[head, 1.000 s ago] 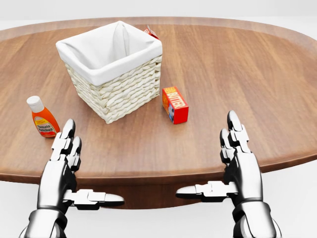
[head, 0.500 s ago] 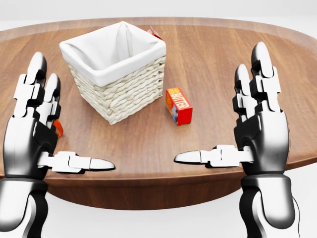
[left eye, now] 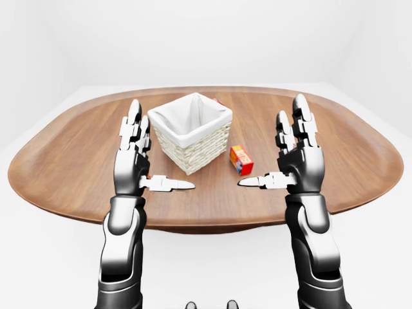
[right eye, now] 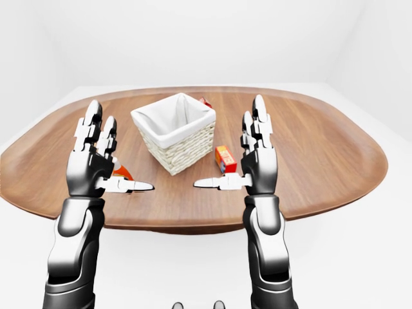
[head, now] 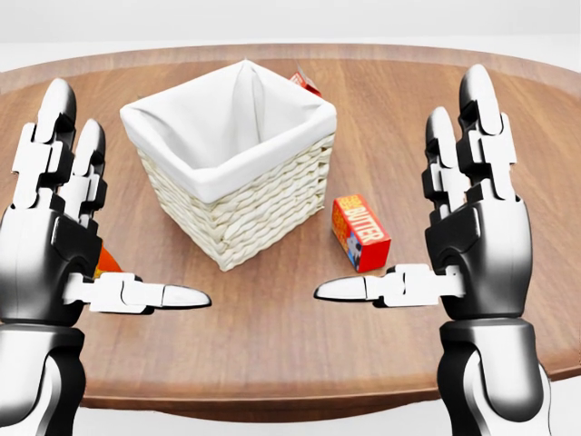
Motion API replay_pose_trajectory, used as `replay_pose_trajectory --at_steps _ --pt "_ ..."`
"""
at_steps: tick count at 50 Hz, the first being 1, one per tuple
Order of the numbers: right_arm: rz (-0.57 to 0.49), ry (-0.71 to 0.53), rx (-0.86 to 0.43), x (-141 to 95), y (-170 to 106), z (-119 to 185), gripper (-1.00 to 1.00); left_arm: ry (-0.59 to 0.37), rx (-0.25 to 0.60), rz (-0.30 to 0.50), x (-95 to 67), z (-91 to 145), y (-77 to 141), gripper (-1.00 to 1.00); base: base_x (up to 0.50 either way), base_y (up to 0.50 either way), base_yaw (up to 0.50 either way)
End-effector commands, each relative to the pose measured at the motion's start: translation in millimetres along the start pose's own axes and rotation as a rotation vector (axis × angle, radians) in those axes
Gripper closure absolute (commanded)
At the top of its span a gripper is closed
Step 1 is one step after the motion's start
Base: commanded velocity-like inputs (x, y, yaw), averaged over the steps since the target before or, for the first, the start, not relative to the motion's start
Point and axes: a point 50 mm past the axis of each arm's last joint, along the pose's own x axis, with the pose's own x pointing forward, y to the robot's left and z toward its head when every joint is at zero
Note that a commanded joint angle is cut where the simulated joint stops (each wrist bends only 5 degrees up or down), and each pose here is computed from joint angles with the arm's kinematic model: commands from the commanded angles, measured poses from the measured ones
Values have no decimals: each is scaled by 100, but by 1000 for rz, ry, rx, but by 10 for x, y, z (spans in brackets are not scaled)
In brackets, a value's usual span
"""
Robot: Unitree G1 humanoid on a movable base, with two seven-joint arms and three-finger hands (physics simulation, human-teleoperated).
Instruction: Pick up the butter and put it in the basket.
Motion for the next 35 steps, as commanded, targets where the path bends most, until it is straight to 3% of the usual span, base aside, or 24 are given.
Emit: replay_pose_trajectory --at_steps 1,21,35 --pt "6 7 7 -11 6 -14 -100 -6 -3 -3 19 9 -3 -100 41 0 0" --pt "23 16 0 -31 25 -28 -100 -2 -14 0 5 1 3 -100 40 0 0" --pt "29 16 -2 -27 57 -32 -100 3 -18 -4 -10 -7 -11 -100 40 13 0"
